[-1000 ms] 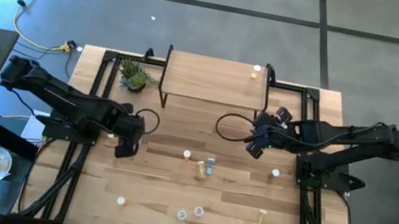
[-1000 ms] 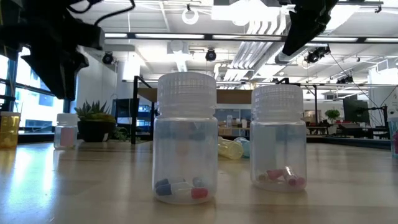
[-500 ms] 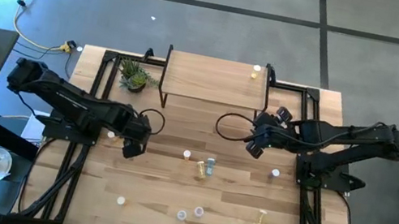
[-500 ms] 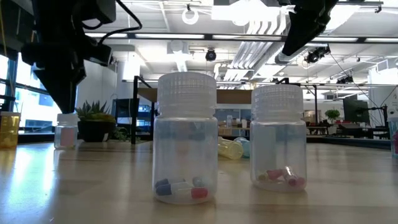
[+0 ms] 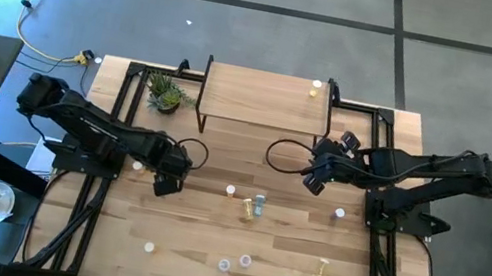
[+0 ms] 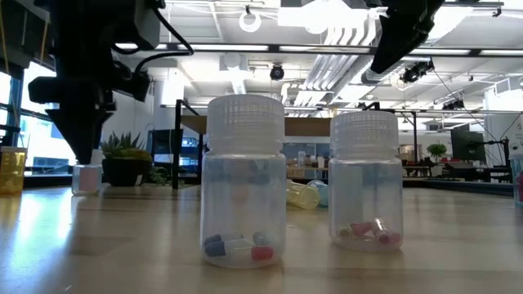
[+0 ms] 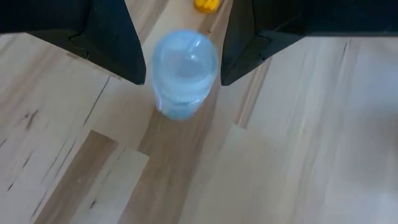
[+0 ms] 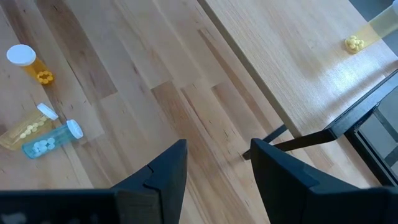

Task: Pick and place medicine bottles onto shelf by color
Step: Put the top transparent pill bottle on the shelf

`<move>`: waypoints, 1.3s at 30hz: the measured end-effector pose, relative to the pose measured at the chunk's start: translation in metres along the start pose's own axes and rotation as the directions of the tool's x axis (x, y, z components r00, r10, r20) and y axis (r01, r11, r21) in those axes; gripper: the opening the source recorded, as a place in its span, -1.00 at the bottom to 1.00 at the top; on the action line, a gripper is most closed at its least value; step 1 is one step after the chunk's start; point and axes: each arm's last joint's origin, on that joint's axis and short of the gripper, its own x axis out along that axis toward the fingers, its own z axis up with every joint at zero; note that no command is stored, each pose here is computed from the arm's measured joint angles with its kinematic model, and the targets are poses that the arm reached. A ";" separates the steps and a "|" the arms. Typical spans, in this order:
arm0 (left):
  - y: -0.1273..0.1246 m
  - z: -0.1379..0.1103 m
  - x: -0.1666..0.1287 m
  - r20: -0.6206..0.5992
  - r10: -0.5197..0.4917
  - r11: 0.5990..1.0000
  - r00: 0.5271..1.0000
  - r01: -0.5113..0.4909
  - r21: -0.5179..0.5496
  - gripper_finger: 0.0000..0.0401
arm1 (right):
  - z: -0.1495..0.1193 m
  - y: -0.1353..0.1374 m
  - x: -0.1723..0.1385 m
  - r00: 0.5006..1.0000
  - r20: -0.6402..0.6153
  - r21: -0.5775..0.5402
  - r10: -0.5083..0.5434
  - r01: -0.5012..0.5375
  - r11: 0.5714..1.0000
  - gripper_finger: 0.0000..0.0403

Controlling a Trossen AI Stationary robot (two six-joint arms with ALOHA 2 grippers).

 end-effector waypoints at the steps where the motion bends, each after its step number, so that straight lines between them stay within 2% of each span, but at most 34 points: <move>1: 0.000 0.000 0.001 -0.001 0.000 1.000 1.000 0.000 0.010 -0.02 | 0.000 0.000 0.000 1.000 0.000 0.000 0.000 0.000 1.000 -0.17; 12: -0.001 0.001 0.000 0.002 -0.015 0.999 1.000 0.014 0.031 -0.38 | 0.000 0.000 0.000 1.000 0.000 0.000 0.000 0.000 1.000 -0.17; 15: -0.001 0.001 0.000 -0.004 -0.024 0.998 1.000 0.024 0.055 -0.37 | 0.000 0.000 0.000 1.000 0.000 0.000 0.000 0.000 1.000 -0.17; 19: -0.003 0.004 -0.007 -0.018 -0.086 0.993 0.996 0.087 0.075 -0.29 | 0.000 0.000 0.000 1.000 0.000 0.001 0.000 0.000 1.000 -0.17; 26: -0.002 0.036 -0.044 0.104 -0.179 0.974 0.978 0.161 0.157 -0.31 | 0.003 0.000 0.000 0.999 0.042 0.016 -0.032 0.031 0.999 -0.17; 32: 0.023 0.070 -0.085 0.248 -0.191 0.969 0.950 0.142 0.200 -0.30 | 0.003 0.000 0.000 0.998 0.047 0.019 -0.032 0.031 0.999 -0.17; 39: 0.075 0.099 -0.126 0.394 -0.110 0.990 0.913 0.065 0.127 -0.31 | 0.004 0.000 0.000 0.998 0.049 0.020 -0.031 0.030 0.999 -0.17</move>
